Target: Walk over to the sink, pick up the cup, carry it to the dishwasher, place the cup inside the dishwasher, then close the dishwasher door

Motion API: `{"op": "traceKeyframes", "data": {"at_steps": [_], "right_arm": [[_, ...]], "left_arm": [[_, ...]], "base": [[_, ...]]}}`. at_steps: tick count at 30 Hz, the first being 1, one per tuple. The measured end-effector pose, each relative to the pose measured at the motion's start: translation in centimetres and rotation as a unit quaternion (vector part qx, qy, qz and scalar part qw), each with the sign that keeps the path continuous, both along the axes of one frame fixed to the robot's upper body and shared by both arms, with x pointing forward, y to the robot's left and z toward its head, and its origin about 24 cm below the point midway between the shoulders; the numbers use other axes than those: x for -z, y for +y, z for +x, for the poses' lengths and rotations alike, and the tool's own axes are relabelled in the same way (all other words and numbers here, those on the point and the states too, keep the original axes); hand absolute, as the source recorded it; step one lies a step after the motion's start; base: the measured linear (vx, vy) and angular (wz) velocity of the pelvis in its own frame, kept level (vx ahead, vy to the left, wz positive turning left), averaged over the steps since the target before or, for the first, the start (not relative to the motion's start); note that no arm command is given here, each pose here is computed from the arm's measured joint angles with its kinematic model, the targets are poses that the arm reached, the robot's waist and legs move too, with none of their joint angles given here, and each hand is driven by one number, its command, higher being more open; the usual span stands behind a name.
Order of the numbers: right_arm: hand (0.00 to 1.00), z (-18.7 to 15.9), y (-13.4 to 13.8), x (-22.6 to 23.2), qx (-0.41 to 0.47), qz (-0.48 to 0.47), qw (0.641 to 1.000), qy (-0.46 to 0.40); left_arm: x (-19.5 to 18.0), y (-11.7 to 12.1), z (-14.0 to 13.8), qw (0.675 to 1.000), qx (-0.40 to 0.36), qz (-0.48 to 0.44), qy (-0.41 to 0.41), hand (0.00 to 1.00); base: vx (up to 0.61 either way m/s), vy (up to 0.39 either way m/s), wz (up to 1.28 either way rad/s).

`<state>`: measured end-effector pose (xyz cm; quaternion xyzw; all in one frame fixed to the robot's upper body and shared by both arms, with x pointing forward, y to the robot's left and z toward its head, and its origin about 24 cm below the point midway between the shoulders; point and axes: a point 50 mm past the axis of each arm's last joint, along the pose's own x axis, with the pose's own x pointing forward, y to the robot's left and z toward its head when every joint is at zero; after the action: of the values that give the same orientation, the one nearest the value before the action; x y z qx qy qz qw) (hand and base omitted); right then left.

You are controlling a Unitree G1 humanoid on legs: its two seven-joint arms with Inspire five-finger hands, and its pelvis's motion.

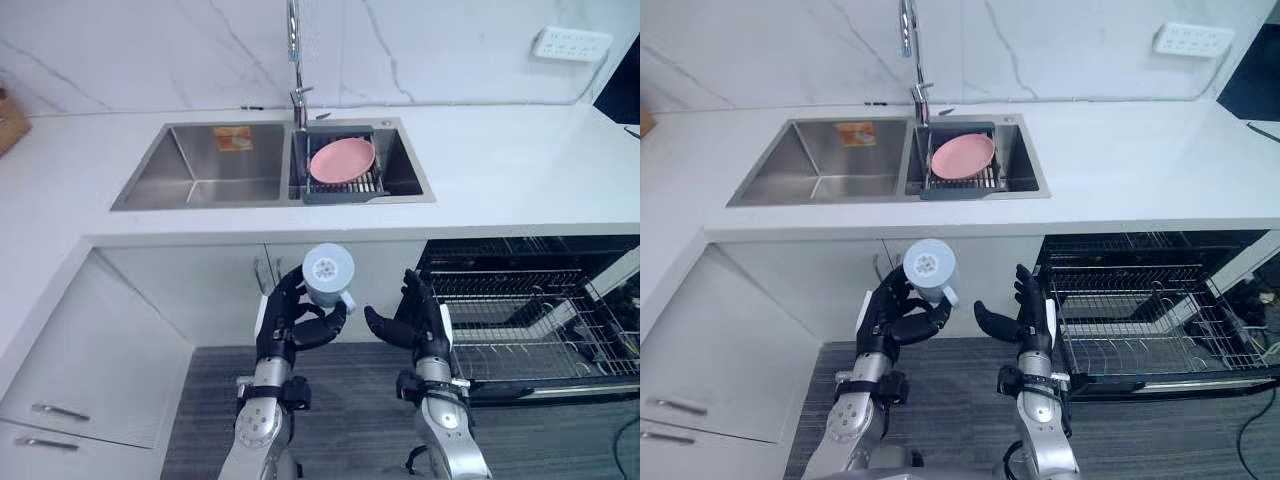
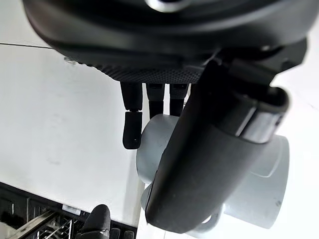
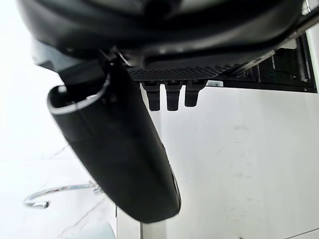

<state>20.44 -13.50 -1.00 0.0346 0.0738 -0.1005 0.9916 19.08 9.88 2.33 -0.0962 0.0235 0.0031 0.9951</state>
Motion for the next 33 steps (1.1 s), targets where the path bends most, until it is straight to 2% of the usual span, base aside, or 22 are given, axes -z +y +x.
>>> {"op": "traceKeyframes", "data": {"at_steps": [5,12,19,23,26,33], "right_arm": [[0.9,0.3,0.4,-1.7,-0.002,0.018,0.999,-0.038],[0.9,0.7,1.8,-2.8,-0.037,0.061,0.995,-0.066],[0.9,0.3,1.1,-4.2,-0.043,0.057,0.993,-0.097],[0.9,-0.3,2.2,-7.3,-0.077,0.089,0.979,-0.165],[0.9,-0.1,2.0,-9.3,-0.079,0.109,0.965,-0.224],[0.9,0.4,1.8,-7.5,-0.082,0.099,0.974,-0.188]], "left_arm": [[-1.6,0.3,-0.2,0.999,-0.005,-0.005,-0.034,0.3],[-1.9,0.9,0.3,0.999,-0.01,0.016,-0.047,0.3],[-1.8,0.2,0.5,0.999,-0.02,-0.007,-0.039,0.3],[-1.6,1.9,0.6,0.998,-0.06,0.001,-0.036,0.3],[-1.7,2.1,0.7,0.997,-0.068,0.0,-0.042,0.3],[-1.0,2.4,1.0,0.997,-0.067,0.019,-0.029,0.3]], "base": [[0.09,0.078,-1.01],[0.04,-0.075,-0.72],[0.1,-0.111,-0.12],[0.07,0.002,-0.23],[0.08,0.089,-0.48],[0.11,0.183,-0.31]]}}
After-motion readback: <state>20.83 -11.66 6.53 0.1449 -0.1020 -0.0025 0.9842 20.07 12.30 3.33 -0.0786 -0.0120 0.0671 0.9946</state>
